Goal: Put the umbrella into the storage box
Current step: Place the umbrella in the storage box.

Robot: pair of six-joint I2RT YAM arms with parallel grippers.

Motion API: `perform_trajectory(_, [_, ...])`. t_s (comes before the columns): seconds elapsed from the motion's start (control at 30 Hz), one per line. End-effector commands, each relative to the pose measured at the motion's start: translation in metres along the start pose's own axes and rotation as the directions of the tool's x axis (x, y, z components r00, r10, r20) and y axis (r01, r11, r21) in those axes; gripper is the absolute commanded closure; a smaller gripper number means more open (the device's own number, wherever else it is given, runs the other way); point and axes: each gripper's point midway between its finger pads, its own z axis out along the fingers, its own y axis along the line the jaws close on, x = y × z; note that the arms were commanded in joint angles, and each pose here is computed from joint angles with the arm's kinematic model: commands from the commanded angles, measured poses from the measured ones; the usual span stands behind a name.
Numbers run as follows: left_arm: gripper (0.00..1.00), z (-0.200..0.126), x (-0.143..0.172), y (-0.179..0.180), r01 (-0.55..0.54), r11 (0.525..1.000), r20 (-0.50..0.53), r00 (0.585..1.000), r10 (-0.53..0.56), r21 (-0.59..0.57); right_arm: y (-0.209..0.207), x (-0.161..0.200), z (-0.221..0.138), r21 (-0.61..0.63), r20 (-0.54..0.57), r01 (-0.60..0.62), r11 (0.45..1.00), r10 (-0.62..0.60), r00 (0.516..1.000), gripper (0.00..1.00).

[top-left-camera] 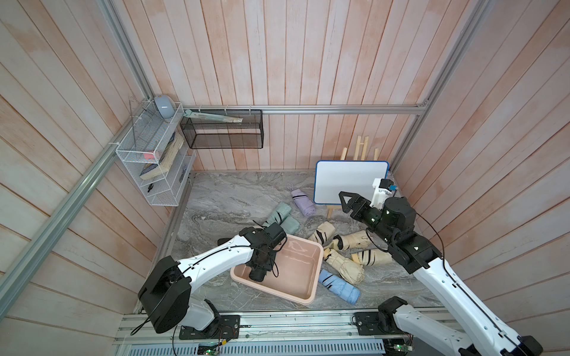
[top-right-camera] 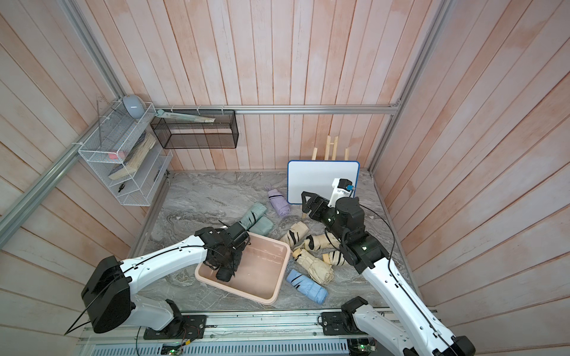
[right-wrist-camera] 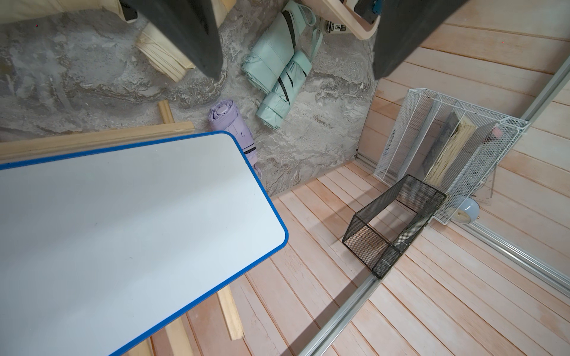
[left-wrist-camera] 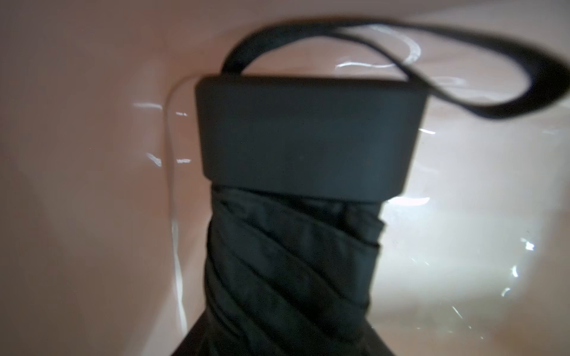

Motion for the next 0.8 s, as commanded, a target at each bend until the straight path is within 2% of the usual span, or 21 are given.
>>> perform_trajectory(0.0, [0.56, 0.014, 0.004, 0.003, 0.098, 0.995, -0.002, 0.995, -0.098, 0.000, -0.006, -0.002, -0.003, 0.023, 0.011, 0.018, 1.000, -0.019, 1.000, 0.17])
perform_trajectory(0.13, [0.56, 0.023, 0.000, 0.017, 0.135, 0.990, 0.021, 0.991, -0.135, -0.048, -0.007, 0.000, -0.001, 0.020, 0.005, 0.013, 1.000, -0.013, 1.000, 0.18])
perform_trajectory(0.27, [0.53, 0.032, -0.007, 0.031, 0.127, 0.986, 0.028, 0.992, -0.125, -0.108, -0.007, 0.004, 0.003, 0.012, -0.012, 0.004, 1.000, -0.004, 1.000, 0.18])
perform_trajectory(0.47, [0.26, 0.038, -0.011, 0.040, 0.098, 0.981, 0.030, 0.995, -0.095, -0.166, -0.005, 0.003, 0.004, 0.007, -0.013, 0.007, 1.000, -0.007, 1.000, 0.18])
perform_trajectory(0.57, [0.19, 0.032, -0.015, 0.041, 0.093, 0.981, 0.051, 0.995, -0.085, -0.168, -0.007, 0.004, 0.003, 0.017, -0.012, 0.006, 1.000, -0.006, 1.000, 0.18])
perform_trajectory(0.77, [0.16, -0.007, -0.030, 0.032, 0.060, 0.989, 0.152, 0.988, -0.039, -0.137, -0.011, 0.008, 0.003, 0.030, -0.023, 0.002, 1.000, -0.001, 1.000, 0.18])
